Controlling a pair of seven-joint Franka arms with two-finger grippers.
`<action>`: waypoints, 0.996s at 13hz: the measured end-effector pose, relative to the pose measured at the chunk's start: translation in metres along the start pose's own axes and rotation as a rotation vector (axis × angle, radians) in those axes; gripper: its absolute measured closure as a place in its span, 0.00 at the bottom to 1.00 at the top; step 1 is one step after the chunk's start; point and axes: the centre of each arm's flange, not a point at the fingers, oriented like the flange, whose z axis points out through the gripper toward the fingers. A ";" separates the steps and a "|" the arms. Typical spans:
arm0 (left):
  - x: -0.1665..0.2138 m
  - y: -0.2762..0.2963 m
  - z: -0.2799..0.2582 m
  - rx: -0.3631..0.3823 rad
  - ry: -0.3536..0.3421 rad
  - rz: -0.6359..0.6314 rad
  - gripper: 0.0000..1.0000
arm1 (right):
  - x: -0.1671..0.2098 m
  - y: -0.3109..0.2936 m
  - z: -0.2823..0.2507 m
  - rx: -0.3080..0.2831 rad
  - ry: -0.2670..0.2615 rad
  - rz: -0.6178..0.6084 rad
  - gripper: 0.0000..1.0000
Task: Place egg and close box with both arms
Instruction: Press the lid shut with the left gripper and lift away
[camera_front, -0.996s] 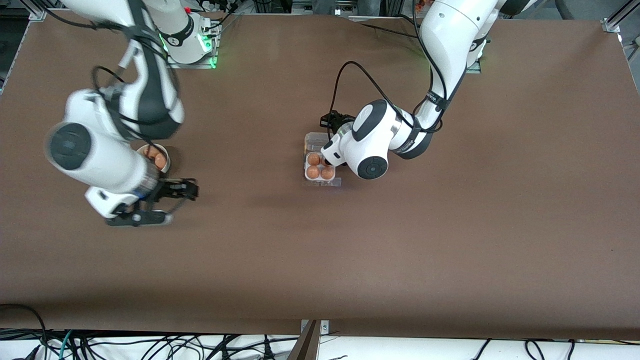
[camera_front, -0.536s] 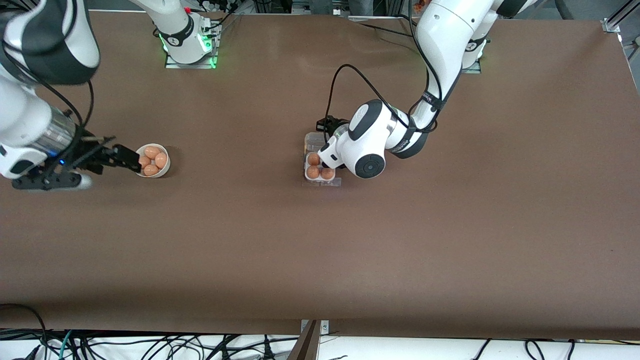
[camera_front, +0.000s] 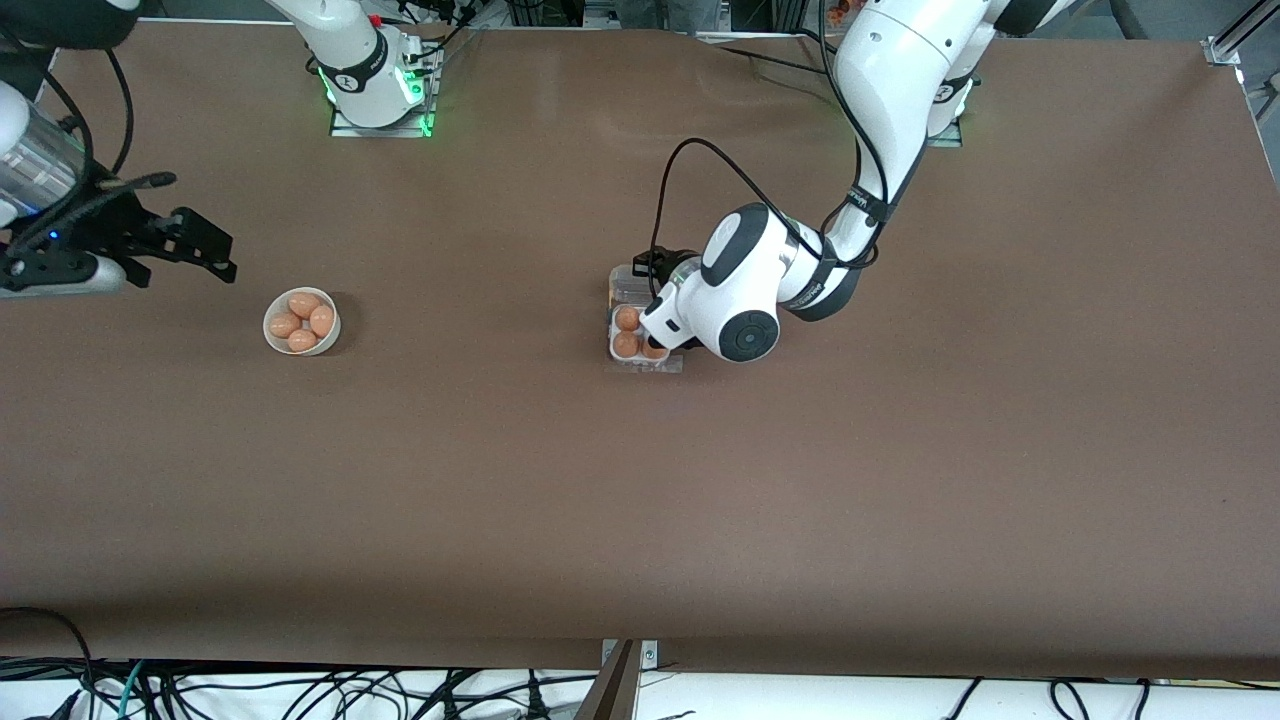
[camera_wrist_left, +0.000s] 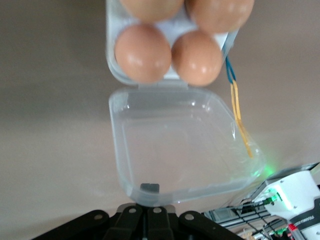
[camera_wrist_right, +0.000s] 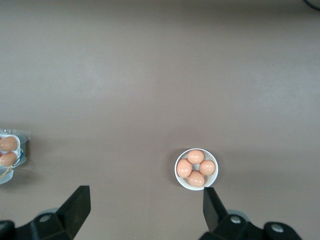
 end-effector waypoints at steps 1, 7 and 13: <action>0.003 -0.002 -0.006 -0.007 0.017 -0.004 0.99 | -0.003 0.005 -0.005 -0.001 0.006 0.009 0.00; 0.027 -0.033 -0.047 -0.042 0.081 -0.058 0.99 | -0.008 0.008 0.010 -0.006 0.019 0.017 0.00; 0.025 -0.080 -0.164 0.099 0.177 -0.060 0.54 | -0.006 0.009 0.016 -0.008 0.013 0.017 0.00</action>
